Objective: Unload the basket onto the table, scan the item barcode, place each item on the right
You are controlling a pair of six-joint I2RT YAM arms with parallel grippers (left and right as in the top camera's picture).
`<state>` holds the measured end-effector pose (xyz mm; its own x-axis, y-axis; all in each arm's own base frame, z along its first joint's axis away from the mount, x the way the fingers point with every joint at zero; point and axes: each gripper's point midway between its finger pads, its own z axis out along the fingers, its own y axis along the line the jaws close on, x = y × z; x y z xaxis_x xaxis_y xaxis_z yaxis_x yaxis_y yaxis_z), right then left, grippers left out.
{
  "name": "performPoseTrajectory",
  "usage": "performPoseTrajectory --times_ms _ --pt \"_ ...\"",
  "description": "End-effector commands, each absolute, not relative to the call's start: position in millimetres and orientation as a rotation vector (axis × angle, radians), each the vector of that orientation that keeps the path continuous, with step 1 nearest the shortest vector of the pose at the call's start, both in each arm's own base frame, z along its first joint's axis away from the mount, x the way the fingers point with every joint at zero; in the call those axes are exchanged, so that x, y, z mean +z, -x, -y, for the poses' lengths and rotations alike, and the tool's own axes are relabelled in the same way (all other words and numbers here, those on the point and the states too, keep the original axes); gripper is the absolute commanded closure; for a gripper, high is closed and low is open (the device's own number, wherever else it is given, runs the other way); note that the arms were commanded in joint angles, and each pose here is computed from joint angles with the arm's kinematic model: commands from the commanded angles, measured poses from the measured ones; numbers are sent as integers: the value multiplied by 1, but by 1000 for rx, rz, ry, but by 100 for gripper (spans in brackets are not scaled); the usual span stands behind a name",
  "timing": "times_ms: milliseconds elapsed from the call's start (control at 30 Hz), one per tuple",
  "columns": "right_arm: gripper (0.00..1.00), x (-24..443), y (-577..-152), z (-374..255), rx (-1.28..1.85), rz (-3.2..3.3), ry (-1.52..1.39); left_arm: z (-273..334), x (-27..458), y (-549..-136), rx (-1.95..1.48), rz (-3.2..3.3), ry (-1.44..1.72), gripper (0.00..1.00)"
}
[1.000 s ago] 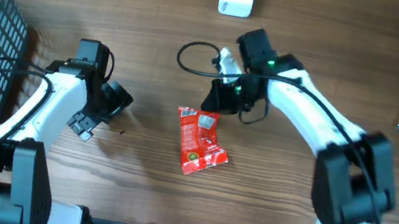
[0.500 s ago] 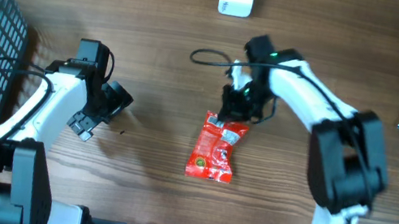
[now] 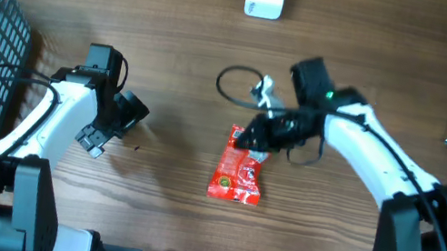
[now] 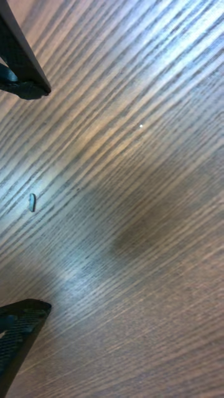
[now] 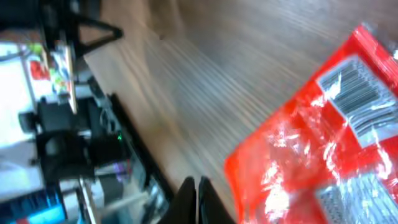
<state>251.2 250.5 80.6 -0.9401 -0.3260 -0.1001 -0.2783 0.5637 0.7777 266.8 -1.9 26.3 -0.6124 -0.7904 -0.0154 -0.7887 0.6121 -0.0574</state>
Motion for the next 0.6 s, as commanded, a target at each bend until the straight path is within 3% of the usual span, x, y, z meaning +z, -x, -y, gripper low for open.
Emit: performPoseTrajectory --times_ms 0,133,333,567 --pt "96 49 -226 -252 -1408 2601 -202 -1 22 -263 -39 -2782 1393 0" --pt "96 14 -218 -238 -1302 2641 61 -1 22 -263 -39 -2782 1394 0" --pt "96 11 -248 -215 -1313 2721 189 -1 22 -263 -39 -2782 1393 0" --pt "96 110 -292 -216 -1849 2586 -148 -1 22 -263 -39 -2782 1393 0"
